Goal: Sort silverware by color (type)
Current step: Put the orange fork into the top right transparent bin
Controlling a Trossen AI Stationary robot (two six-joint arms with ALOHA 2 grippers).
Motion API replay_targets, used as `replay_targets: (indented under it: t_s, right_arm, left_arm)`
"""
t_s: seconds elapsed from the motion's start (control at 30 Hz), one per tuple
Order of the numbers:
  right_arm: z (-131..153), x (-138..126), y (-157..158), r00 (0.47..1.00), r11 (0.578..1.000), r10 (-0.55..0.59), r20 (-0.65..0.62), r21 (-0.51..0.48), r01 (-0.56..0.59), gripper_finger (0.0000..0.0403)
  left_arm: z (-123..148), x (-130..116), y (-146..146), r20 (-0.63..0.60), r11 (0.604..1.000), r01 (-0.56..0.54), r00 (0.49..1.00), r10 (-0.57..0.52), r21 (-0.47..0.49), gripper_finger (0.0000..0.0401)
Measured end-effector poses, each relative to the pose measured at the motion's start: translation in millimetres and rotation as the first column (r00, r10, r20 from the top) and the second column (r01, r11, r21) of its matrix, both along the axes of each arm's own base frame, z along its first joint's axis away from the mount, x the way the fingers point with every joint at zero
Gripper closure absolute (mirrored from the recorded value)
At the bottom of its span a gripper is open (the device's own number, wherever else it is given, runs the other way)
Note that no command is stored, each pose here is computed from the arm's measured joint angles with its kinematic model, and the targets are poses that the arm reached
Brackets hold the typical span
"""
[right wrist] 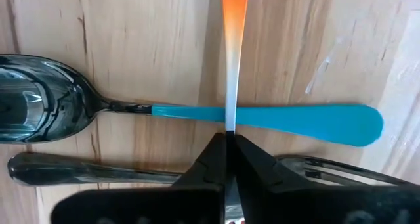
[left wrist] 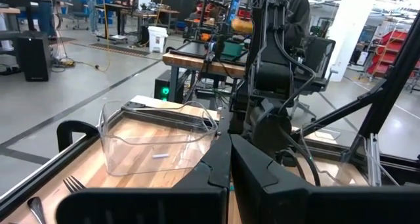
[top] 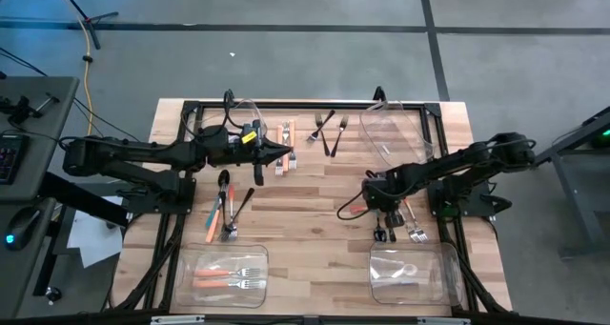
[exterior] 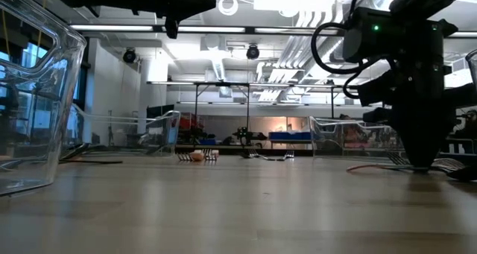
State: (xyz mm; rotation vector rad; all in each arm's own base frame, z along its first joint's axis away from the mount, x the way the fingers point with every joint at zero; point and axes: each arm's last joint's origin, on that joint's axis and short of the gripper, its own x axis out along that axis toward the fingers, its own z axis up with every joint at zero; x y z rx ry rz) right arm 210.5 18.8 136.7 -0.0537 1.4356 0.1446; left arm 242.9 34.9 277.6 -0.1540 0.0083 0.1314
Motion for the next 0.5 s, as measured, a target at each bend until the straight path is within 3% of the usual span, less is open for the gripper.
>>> replay_targets:
  t_s: [0.3, 0.5]
  right_arm:
    - [42.4, 2.0, -0.9, 0.997, 0.999, -0.025, 0.072, -0.023, 0.027, 0.0401]
    - [77.9, 6.4, 0.1, 0.966, 0.996, -0.089, 0.243, 0.042, 0.081, 0.0402]
  left_arm:
    - [0.5, -0.5, 0.0, 0.001, 1.000, 0.000, 1.000, 0.000, 0.001, 0.0401]
    - [9.2, -8.0, -1.1, 0.032, 0.999, -0.001, 1.000, 0.000, 0.042, 0.0401]
